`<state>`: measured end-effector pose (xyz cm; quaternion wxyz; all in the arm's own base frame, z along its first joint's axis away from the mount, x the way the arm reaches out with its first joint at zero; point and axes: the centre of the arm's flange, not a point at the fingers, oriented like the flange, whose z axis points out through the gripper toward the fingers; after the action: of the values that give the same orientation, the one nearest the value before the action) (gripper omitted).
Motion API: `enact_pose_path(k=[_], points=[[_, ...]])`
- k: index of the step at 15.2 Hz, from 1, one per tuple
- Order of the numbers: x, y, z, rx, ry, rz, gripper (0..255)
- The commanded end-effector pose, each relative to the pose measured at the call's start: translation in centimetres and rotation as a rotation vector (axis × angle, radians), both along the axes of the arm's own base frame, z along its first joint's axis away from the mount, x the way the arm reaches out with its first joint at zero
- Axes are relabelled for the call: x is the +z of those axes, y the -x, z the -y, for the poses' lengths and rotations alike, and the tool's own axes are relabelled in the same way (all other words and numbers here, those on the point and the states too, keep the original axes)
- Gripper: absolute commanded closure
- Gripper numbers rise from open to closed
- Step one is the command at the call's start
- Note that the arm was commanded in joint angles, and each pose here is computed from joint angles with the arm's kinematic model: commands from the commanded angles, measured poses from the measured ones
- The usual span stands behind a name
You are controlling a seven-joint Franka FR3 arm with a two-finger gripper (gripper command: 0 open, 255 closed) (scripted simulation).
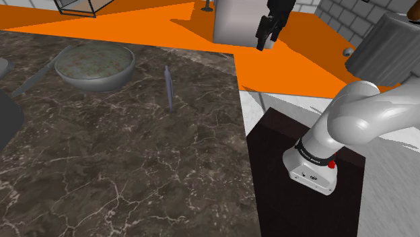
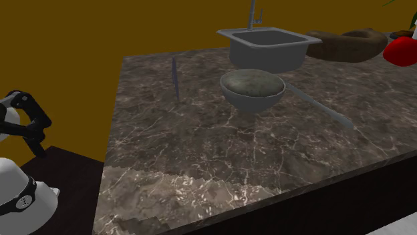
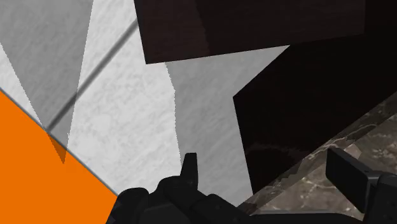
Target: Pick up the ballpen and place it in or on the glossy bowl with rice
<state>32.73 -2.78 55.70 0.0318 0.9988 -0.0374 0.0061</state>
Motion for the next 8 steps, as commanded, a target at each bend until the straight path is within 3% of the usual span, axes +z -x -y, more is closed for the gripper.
enact_pose_path(k=[1,8], points=[[0.0,0.0,0.0,0.000,0.000,0.000,0],[-1.2,1.8,-8.6,0.069,-0.025,0.211,0]])
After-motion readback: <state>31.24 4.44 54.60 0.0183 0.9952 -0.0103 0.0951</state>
